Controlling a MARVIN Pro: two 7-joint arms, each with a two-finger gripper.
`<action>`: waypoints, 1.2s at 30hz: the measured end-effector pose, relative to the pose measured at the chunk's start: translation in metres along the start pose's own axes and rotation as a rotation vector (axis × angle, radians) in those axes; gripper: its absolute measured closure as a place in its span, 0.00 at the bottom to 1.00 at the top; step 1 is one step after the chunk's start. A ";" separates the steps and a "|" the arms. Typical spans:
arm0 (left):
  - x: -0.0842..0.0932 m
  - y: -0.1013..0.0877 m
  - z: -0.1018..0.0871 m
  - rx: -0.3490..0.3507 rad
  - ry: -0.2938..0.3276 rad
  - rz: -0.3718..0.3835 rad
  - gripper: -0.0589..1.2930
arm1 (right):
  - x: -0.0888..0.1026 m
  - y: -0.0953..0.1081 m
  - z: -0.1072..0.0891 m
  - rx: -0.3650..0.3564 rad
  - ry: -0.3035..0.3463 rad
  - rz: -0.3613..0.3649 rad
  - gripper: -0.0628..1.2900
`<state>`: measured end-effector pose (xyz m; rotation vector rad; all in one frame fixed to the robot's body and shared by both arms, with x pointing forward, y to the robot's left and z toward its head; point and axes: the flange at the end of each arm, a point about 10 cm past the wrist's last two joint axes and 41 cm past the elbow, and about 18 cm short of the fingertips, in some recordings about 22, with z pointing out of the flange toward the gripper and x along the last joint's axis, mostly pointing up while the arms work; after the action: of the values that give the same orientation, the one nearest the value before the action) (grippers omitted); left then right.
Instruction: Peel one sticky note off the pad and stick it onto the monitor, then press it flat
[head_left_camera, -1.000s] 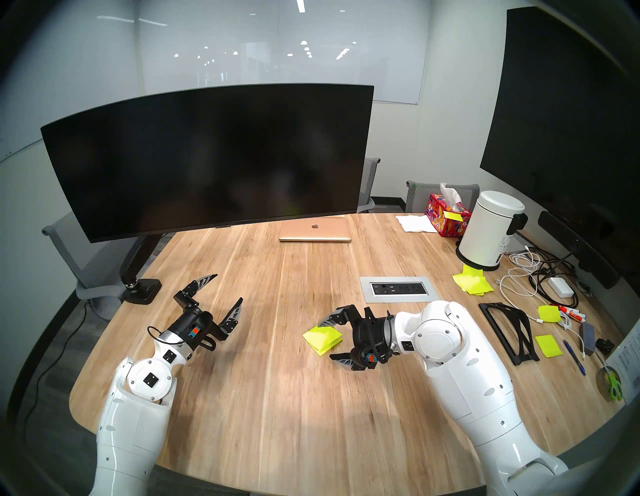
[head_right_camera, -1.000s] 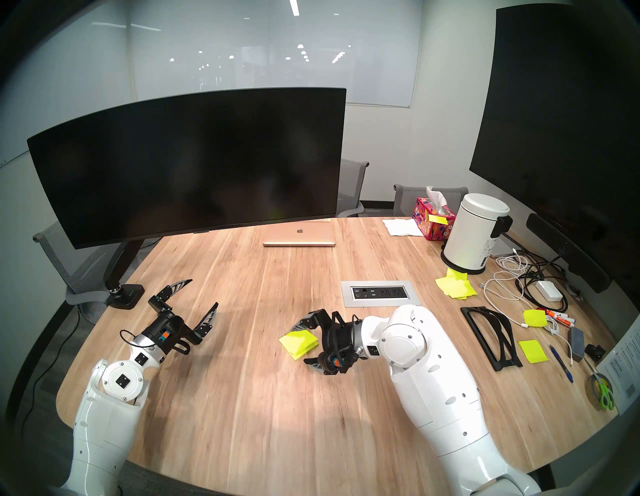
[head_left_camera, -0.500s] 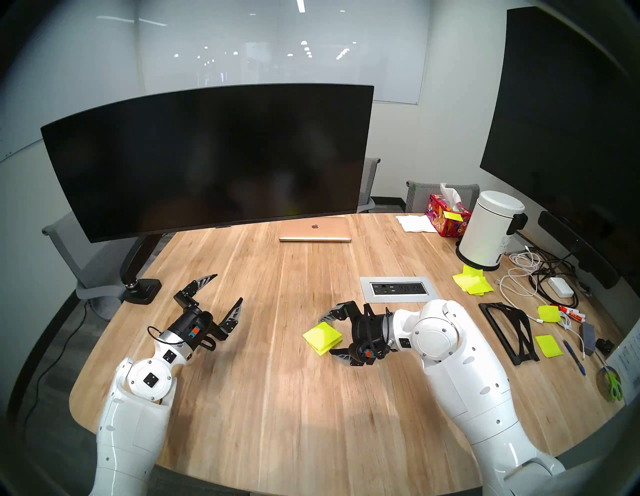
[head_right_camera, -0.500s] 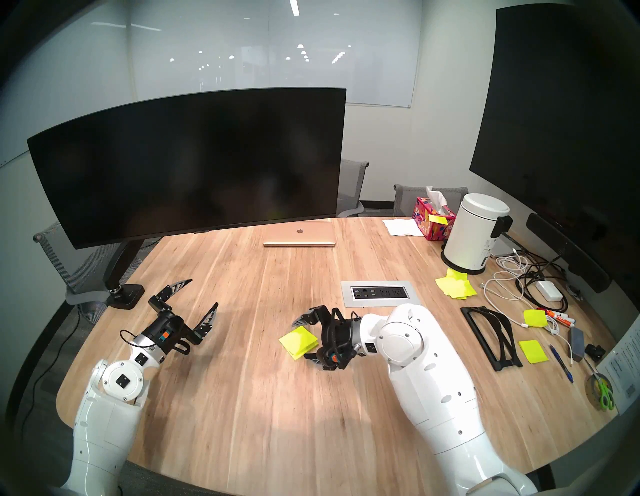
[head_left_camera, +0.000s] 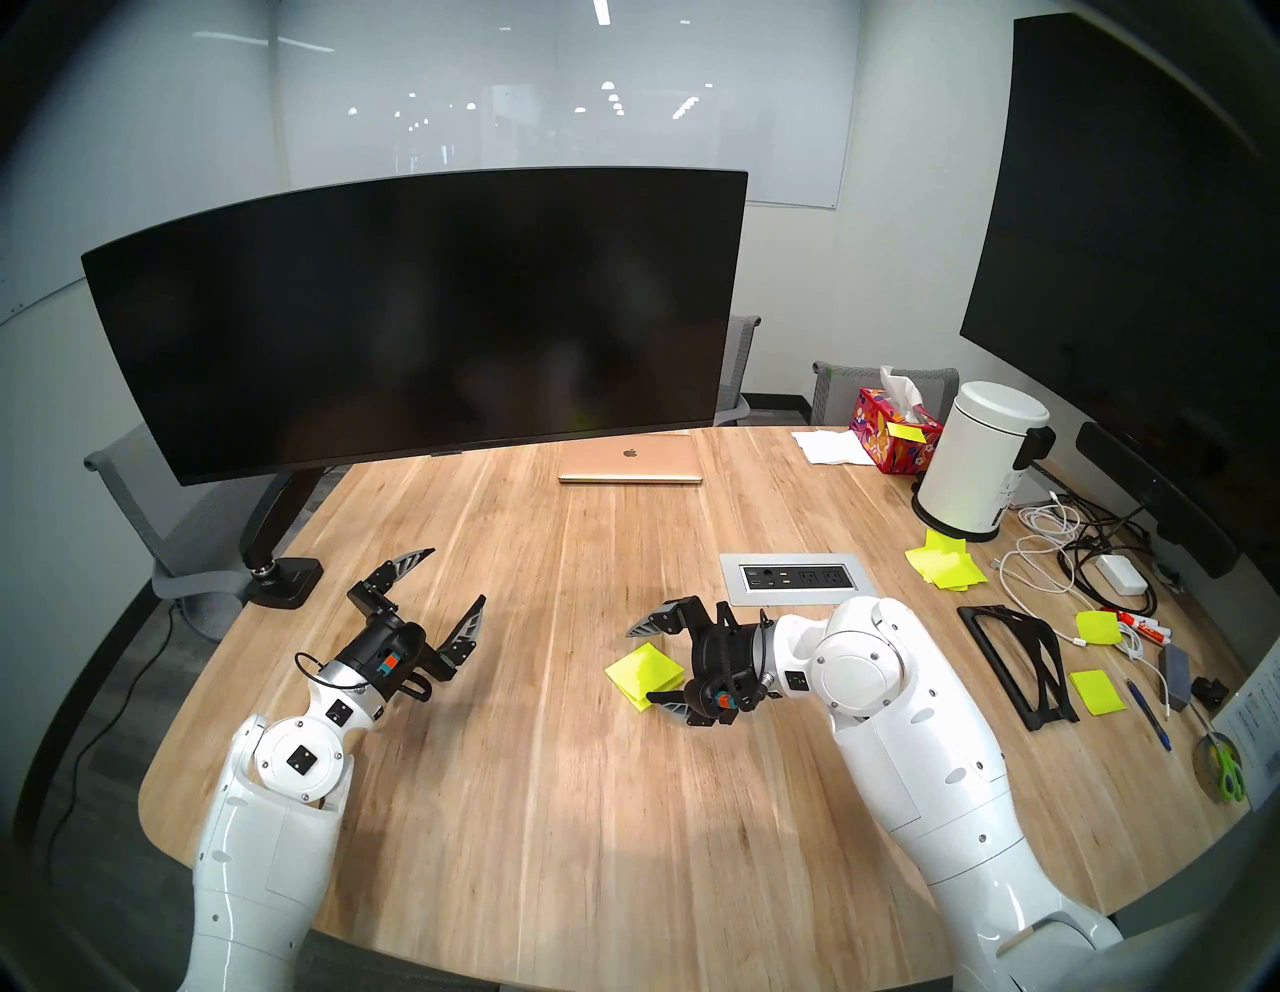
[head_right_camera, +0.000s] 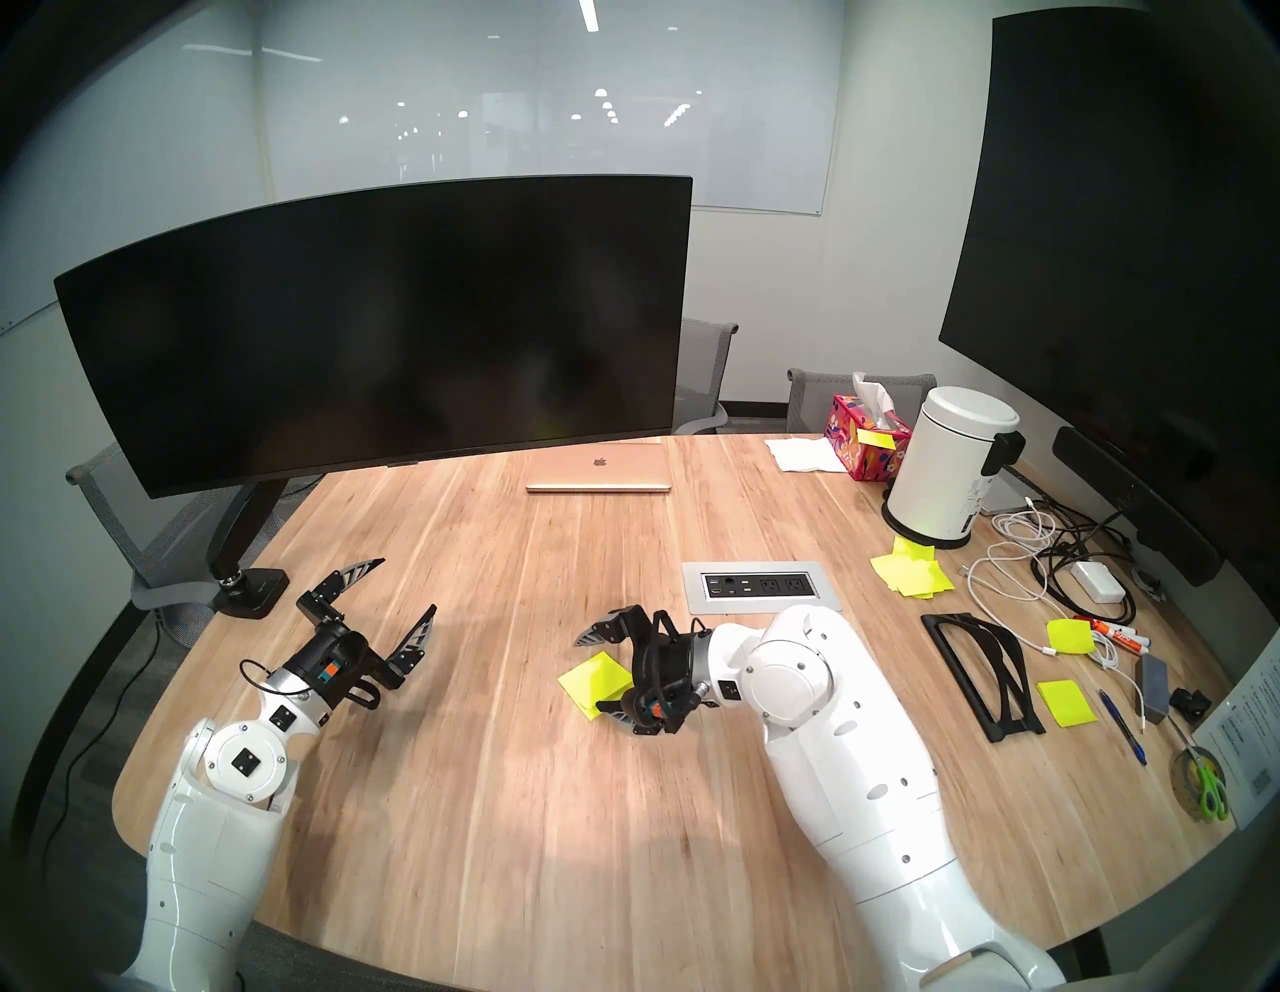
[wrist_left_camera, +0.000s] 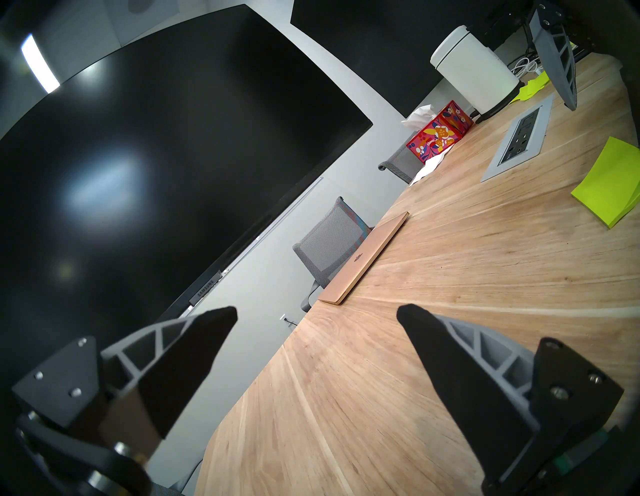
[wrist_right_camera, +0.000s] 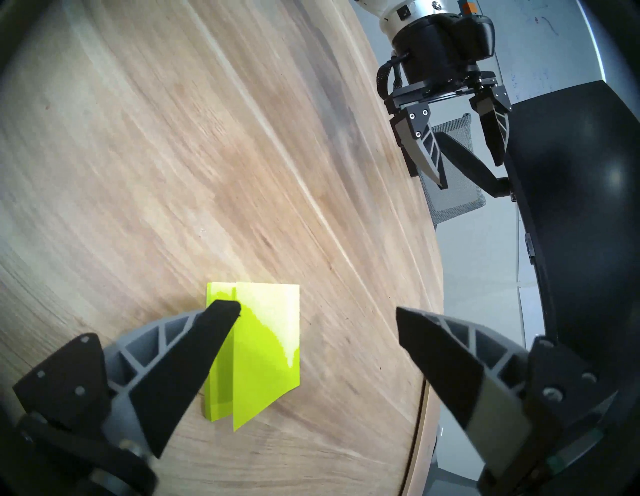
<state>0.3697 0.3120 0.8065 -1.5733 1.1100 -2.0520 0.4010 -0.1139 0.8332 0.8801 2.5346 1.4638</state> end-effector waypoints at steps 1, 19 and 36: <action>0.000 0.000 0.000 0.000 0.000 0.000 0.02 | 0.000 0.000 0.000 0.000 0.000 0.000 0.04; 0.000 0.000 0.000 0.000 0.000 0.000 0.02 | -0.010 -0.007 -0.010 0.023 -0.015 -0.008 0.04; 0.000 0.000 0.000 0.001 0.000 0.000 0.02 | -0.019 -0.012 0.000 0.047 -0.035 0.016 0.04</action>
<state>0.3698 0.3120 0.8066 -1.5729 1.1093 -2.0521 0.4113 -0.1279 0.8199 0.9256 2.5523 1.3865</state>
